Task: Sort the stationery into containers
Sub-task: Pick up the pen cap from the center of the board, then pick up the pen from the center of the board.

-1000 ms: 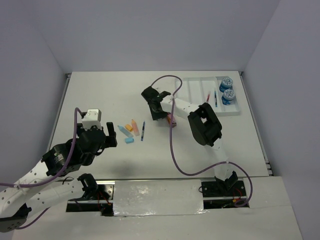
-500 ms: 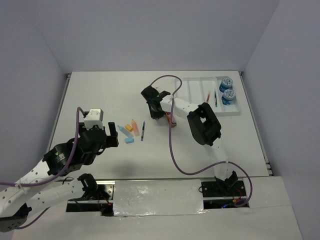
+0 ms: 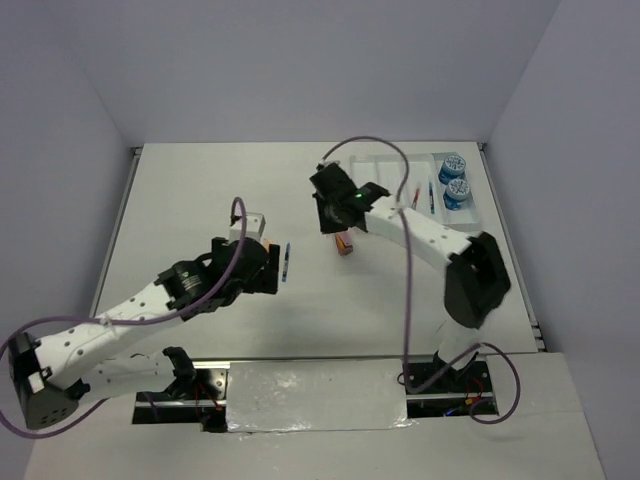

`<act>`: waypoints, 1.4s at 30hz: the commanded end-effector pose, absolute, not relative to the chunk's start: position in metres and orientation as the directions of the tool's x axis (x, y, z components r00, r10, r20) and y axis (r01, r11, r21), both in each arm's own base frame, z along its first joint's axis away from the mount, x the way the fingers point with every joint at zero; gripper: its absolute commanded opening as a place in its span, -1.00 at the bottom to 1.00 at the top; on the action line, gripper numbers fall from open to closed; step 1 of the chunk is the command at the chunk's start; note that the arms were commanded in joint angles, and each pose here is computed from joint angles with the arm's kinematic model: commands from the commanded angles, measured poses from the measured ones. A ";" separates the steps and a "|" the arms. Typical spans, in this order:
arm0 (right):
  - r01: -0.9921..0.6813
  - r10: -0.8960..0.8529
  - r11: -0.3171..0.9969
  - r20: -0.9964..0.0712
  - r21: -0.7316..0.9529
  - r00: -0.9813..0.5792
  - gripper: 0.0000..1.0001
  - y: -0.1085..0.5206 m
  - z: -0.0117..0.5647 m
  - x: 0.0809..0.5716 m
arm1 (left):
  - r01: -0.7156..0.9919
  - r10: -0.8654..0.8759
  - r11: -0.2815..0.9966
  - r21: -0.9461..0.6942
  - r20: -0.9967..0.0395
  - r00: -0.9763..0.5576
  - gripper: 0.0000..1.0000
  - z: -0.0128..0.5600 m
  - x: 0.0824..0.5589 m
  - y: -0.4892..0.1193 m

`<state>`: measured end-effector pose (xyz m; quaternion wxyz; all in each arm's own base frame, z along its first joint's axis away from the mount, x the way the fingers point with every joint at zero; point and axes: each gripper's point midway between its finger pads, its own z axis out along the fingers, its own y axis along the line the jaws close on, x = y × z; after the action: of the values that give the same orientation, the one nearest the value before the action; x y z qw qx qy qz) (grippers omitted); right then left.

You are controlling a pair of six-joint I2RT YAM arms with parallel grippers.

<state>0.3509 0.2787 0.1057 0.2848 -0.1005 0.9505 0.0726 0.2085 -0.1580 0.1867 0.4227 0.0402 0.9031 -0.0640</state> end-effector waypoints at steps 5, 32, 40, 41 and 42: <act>-0.216 -0.011 0.963 -0.771 0.164 -0.637 -0.86 0.226 0.243 0.308 | 0.229 0.069 0.966 -0.118 -0.738 -0.672 0.96 0.169 0.251 -0.228; -0.336 -0.006 0.900 -0.762 0.277 -0.647 -0.79 0.200 0.217 0.233 | 0.135 0.146 0.989 0.058 -0.486 -0.862 0.21 0.036 0.330 -0.232; -0.359 -0.007 0.887 -0.771 0.289 -0.637 -0.78 0.204 0.229 0.228 | 0.122 0.121 0.992 0.025 -0.444 -0.888 -0.02 0.010 0.326 -0.231; -0.369 -0.011 0.882 -0.770 0.293 -0.638 -0.77 0.206 0.229 0.226 | 0.120 0.117 0.992 0.021 -0.439 -0.891 -0.04 0.006 0.324 -0.231; -0.372 -0.006 0.878 -0.771 0.300 -0.636 -0.77 0.207 0.231 0.226 | 0.111 0.107 0.994 0.018 -0.433 -0.895 -0.10 0.004 0.322 -0.230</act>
<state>0.2255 0.1974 0.2046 0.3852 -0.1063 0.8975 0.1866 0.3290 -0.2323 0.0203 0.2433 0.0594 0.9681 0.0001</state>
